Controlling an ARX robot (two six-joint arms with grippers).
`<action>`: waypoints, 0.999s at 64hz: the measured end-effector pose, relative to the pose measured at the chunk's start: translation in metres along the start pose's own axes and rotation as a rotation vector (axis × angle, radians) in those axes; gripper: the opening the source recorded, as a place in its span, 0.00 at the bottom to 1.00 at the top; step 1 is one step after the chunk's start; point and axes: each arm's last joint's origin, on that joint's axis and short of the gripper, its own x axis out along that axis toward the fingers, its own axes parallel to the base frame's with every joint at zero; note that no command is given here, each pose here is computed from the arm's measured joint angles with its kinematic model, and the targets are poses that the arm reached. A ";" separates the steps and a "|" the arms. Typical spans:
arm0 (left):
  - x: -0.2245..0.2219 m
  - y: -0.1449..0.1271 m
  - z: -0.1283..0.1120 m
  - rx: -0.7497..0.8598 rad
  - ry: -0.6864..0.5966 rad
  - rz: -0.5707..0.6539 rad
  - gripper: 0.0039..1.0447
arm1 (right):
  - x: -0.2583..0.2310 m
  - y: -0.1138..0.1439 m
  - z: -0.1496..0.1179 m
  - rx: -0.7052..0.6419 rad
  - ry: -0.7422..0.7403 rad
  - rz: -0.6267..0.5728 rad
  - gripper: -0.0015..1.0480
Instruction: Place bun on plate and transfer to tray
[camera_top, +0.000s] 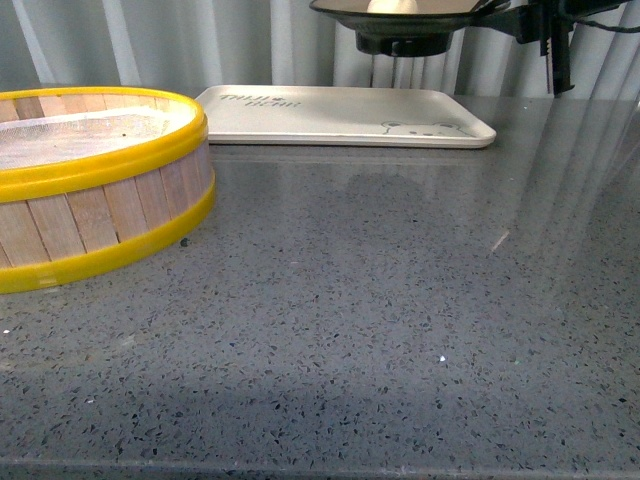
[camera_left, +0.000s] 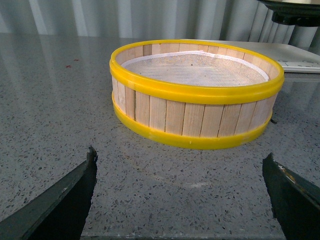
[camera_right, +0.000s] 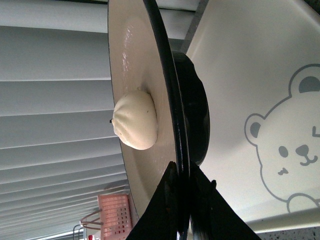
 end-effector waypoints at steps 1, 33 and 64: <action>0.000 0.000 0.000 0.000 0.000 0.000 0.94 | 0.002 -0.002 0.000 0.001 0.002 -0.004 0.02; 0.000 0.000 0.000 0.000 0.000 0.000 0.94 | 0.007 -0.052 -0.024 0.031 0.021 -0.081 0.02; 0.000 0.000 0.000 0.000 0.000 0.000 0.94 | -0.010 -0.049 -0.026 0.030 -0.005 -0.046 0.02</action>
